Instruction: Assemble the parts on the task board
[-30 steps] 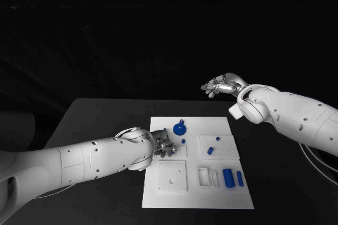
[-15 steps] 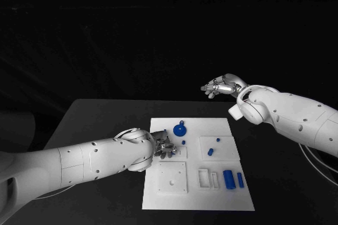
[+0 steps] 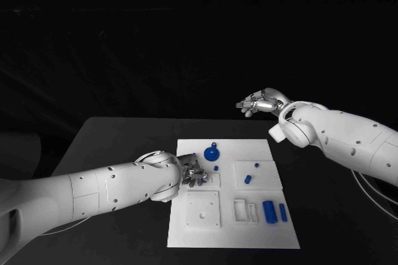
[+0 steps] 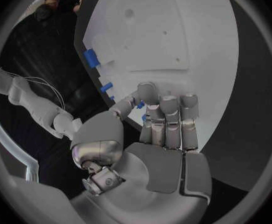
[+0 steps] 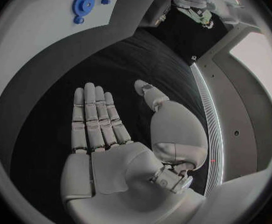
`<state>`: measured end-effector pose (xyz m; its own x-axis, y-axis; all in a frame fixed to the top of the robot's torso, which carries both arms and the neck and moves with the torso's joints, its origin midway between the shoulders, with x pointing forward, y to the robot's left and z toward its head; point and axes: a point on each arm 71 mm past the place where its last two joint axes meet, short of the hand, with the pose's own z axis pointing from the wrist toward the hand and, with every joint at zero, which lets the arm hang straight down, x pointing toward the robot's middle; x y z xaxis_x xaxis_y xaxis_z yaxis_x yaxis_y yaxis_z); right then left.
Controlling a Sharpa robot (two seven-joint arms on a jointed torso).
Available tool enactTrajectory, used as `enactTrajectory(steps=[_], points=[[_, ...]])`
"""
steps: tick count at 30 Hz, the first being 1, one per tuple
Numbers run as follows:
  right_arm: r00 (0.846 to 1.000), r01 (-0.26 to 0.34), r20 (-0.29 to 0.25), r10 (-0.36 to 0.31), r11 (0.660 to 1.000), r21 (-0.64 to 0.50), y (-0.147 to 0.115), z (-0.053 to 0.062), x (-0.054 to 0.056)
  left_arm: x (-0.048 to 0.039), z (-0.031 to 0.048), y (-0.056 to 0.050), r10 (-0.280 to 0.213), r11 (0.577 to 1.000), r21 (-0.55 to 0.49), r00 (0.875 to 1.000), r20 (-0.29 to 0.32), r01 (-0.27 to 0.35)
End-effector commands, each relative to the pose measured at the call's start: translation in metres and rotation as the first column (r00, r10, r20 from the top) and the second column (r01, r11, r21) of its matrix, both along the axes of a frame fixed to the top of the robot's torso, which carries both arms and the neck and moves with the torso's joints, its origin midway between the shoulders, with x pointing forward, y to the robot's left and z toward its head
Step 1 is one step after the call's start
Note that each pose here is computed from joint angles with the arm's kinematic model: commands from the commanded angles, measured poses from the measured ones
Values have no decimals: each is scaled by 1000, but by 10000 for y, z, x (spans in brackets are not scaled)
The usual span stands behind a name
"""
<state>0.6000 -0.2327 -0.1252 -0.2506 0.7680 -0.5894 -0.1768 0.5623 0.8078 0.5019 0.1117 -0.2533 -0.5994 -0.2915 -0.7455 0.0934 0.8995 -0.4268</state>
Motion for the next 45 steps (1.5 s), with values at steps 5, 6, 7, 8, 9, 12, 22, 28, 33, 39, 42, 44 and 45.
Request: enactTrajectory(steps=[5,6,7,8,9,12,22,28,33,39,42,44,45], points=[[1000,-17,-4,17,1000,-6,13,-7,-5,-7,-24,-17,-7,1000,-7,1000,-30,7],[1000,-17,-4,17,1000,-6,15,-7,-5,-4,-23,-16,-6,1000,-8,1000,-28,5],[1000,-18,-4,18,1000,-6,17,-7,-6,-2,-21,-14,-3,1000,-10,1000,-25,3],[1000,-18,-5,18,1000,-6,18,-7,-6,-1,-21,-13,-2,1000,-10,1000,-24,2],[1000,-18,-5,18,1000,-6,19,-7,-6,0,-21,-10,0,1000,-11,1000,-24,0],[1000,-19,-5,19,1000,-6,22,-9,-7,3,-19,-3,4,1000,-12,1000,-21,-4],[1000,-18,-7,18,1000,-6,12,-15,-8,2,-19,-1,9,1000,-17,1000,-22,-10],[1000,-18,-7,18,1000,-6,11,-18,-10,6,-17,9,17,1000,-22,1000,-21,-18],[1000,-17,-7,17,1000,-6,10,-19,-10,10,-17,31,23,999,-22,1000,-19,-23],[1000,-14,-7,14,1000,-7,-6,-22,-12,18,-17,56,29,999,-21,999,-18,-29],[1000,-12,-7,12,1000,-7,-13,-23,-12,16,-16,59,32,999,-27,999,-22,-32],[1000,-12,-7,12,1000,-7,-16,-23,-13,18,-14,63,34,999,-31,999,-21,-35],[1000,-12,-7,12,1000,-7,-18,-24,-13,22,-10,66,36,999,-32,999,-20,-37]])
